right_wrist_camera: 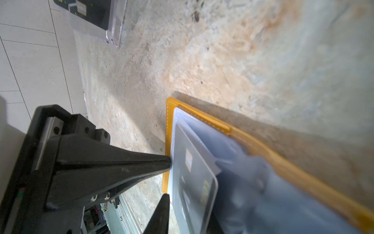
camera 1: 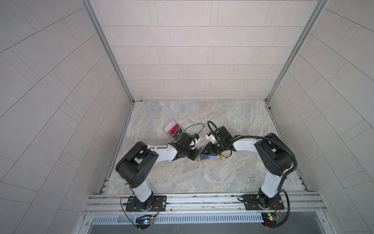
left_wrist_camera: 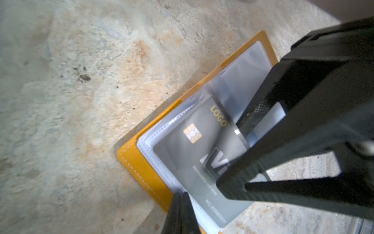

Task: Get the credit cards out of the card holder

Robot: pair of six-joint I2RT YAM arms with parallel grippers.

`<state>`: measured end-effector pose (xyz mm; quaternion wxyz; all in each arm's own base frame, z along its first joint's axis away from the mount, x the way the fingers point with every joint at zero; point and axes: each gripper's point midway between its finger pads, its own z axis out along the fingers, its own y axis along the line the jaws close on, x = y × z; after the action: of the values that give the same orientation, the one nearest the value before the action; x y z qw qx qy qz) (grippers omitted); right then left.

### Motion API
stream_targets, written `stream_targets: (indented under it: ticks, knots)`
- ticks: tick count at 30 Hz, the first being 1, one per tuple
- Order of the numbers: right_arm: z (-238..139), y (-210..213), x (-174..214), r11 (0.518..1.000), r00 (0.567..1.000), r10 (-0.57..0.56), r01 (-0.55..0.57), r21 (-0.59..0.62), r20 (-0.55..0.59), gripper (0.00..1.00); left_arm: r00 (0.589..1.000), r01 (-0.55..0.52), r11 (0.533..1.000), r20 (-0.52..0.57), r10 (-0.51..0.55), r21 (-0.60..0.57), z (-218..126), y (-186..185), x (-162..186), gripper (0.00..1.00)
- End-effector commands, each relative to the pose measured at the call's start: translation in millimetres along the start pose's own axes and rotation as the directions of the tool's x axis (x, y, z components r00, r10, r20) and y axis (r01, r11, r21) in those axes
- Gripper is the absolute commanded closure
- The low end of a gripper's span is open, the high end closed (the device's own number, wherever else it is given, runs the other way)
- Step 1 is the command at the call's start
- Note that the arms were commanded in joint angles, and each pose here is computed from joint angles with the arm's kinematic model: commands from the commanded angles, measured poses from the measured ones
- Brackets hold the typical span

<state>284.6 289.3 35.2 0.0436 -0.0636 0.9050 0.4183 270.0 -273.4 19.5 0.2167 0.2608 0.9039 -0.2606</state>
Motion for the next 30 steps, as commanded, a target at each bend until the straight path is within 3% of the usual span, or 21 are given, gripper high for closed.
stream_targets:
  ticks: [1, 18, 30]
  knots:
    - [5, 3, -2, 1.000, 1.000, -0.003, 0.002, -0.019, -0.014, 0.74, 0.999, 0.009, 0.999, -0.031, -0.010, -0.033, 1, 5, 8, 1.00]
    - [10, -10, -1, 1.000, 1.000, 0.010, -0.010, 0.008, -0.018, 0.74, 0.997, -0.055, 0.997, 0.058, 0.057, -0.046, -16, -3, -26, 1.00]
    - [12, -12, -2, 1.000, 1.000, 0.013, -0.013, 0.011, -0.021, 0.75, 0.994, -0.073, 0.997, 0.083, 0.072, 0.012, -2, -8, -27, 1.00]
